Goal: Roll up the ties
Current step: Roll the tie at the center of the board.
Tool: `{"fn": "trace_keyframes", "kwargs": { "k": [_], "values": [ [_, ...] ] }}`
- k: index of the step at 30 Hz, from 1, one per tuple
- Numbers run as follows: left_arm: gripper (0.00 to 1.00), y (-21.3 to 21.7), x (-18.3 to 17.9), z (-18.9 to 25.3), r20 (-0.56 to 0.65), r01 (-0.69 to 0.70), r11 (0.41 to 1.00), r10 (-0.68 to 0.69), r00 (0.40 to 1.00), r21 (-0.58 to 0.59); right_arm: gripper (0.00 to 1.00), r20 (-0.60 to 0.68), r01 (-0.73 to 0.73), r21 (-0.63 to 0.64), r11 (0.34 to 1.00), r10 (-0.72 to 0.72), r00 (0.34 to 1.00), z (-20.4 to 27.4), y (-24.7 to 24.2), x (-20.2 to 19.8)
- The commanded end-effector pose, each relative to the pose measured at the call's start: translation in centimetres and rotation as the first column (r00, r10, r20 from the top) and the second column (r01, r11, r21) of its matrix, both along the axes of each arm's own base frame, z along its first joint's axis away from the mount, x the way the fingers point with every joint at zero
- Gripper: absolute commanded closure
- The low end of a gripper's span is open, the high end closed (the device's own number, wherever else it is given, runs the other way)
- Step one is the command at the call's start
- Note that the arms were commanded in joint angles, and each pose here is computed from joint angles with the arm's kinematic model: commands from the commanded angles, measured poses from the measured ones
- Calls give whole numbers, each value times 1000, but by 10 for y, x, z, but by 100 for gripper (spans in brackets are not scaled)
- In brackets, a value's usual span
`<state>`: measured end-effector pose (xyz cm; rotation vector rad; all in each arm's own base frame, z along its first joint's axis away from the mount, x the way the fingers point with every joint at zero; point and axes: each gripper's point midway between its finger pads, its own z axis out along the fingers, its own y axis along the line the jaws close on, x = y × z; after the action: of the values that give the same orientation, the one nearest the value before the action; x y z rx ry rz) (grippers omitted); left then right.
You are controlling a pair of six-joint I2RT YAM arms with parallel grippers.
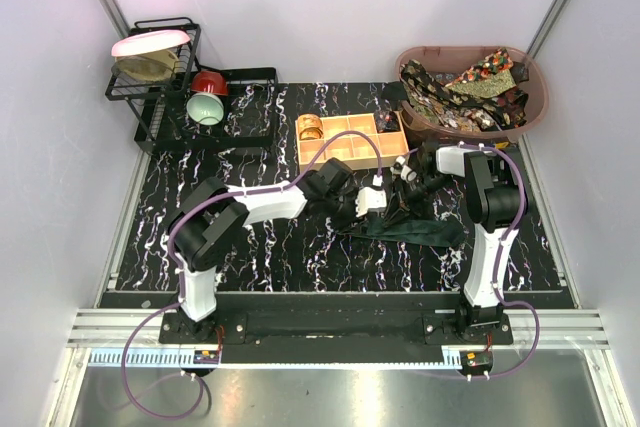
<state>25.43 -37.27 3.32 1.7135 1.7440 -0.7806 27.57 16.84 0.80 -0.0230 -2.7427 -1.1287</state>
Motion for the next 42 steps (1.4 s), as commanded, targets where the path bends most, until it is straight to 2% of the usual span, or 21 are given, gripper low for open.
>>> {"fn": "trace_keyframes", "kwargs": {
  "k": [1, 6, 9, 16, 19, 21, 23, 26, 36, 42],
  "values": [
    [70, 12, 7, 3, 34, -64, 996, 62, 997, 58, 86, 71, -34, -85, 996, 40, 997, -15, -12, 12],
    [72, 24, 7, -26, 43, -68, 982, 61, 997, 177, 76, 189, -40, 36, 999, 33, 981, 36, 4, 31],
    [72, 29, 8, -36, 38, -77, 973, 70, 997, 216, 74, 200, -40, 70, 997, 25, 979, 50, 7, 30],
    [72, 31, 8, -41, 35, -78, 969, 72, 997, 236, 74, 170, -36, -26, 999, 40, 985, 35, -12, 18],
    [72, 32, 6, -45, 23, -78, 966, 75, 997, 245, 73, 164, -32, 3, 999, 31, 986, 39, -14, 16],
    [72, 33, 7, -47, 23, -86, 964, 83, 996, 252, 69, 175, -34, 94, 995, 17, 984, 53, -2, 17],
    [71, 33, 8, -50, 19, -96, 960, 94, 995, 261, 57, 173, -13, 149, 989, -14, 985, 59, 9, 20],
    [70, 33, 9, -54, 8, -112, 956, 114, 993, 270, 53, 179, -36, 217, 976, -3, 984, 65, 29, 15],
    [69, 32, 5, -58, -13, -98, 958, 105, 994, 271, 52, 191, -48, 278, 959, -6, 982, 48, 52, 15],
    [68, 31, 4, -57, -18, -95, 959, 104, 994, 266, 57, 165, -50, 274, 960, 4, 986, 39, 56, 9]
  ]
}}
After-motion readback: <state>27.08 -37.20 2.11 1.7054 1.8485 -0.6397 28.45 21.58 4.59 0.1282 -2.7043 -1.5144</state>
